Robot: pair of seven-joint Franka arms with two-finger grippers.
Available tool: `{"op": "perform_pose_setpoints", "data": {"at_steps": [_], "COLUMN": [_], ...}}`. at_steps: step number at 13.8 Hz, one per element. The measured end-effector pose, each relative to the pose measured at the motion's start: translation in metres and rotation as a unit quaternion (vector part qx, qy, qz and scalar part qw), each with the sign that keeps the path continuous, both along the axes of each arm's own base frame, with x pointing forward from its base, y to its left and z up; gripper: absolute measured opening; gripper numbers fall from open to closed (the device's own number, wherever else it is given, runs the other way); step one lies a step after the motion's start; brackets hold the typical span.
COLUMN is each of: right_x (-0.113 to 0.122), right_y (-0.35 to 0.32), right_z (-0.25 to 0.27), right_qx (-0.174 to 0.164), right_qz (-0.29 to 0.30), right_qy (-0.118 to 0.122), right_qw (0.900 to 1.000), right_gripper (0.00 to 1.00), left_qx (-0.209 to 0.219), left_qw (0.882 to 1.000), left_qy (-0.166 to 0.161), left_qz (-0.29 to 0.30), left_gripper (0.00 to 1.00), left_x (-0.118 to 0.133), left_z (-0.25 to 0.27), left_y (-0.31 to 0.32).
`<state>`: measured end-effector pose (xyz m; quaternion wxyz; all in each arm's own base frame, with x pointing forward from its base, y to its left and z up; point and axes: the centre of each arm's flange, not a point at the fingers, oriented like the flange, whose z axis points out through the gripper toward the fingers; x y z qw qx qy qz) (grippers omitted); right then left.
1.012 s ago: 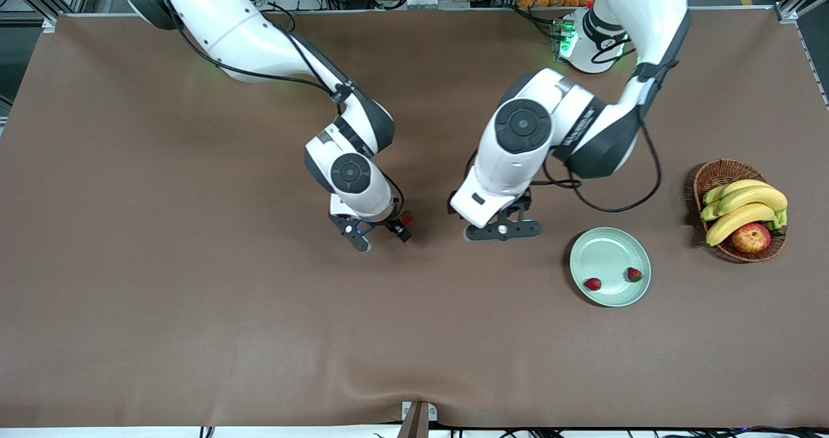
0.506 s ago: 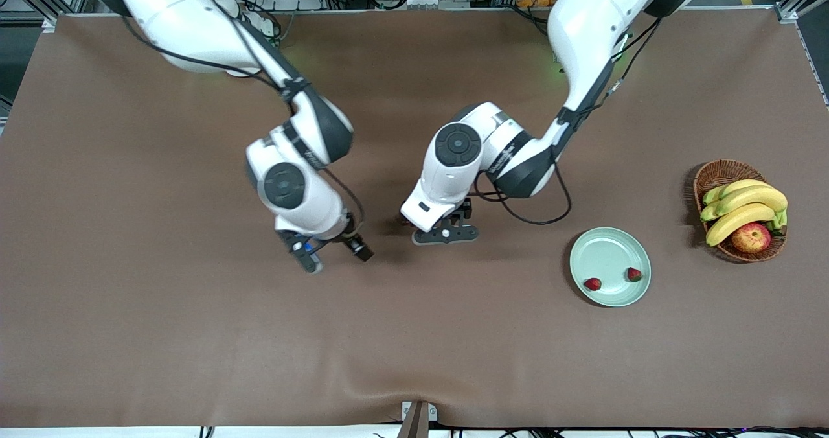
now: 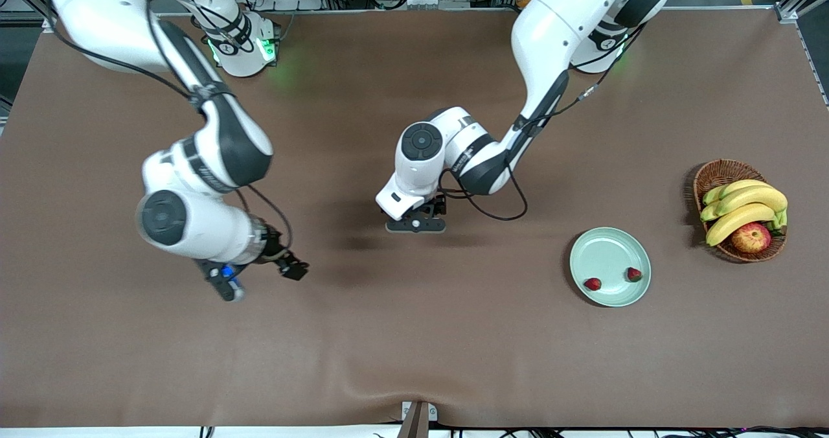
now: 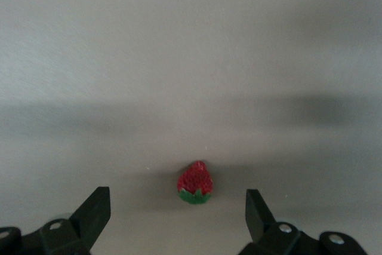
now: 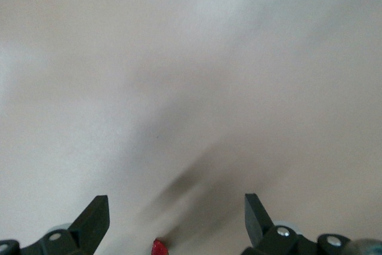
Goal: Collect all strawberries into plate
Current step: 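Grasp the strawberry with the left gripper while the right arm withdraws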
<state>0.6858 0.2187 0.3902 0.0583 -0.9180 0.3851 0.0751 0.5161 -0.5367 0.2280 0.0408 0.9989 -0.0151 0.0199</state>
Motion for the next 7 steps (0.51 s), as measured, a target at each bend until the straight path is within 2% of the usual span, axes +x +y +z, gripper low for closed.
{"op": "perform_pose_setpoints", "data": {"at_steps": [2, 7], "right_x": [0.004, -0.001], "right_y": [-0.032, -0.099], "right_z": [0.021, 0.070], "right_qx": [0.004, -0.001], "right_qz": [0.015, 0.086], "right_qy": [-0.002, -0.013], "right_qw": [1.000, 0.996], "right_gripper": [1.00, 1.00], "left_qx": [0.002, -0.004], "left_qw": [1.000, 0.999], "left_qy": [0.003, -0.011], "left_qz": [-0.024, -0.040], "left_gripper": [1.00, 1.00], "left_x": [-0.006, 0.002], "left_z": [-0.015, -0.035], "left_y": [-0.004, 0.001]}}
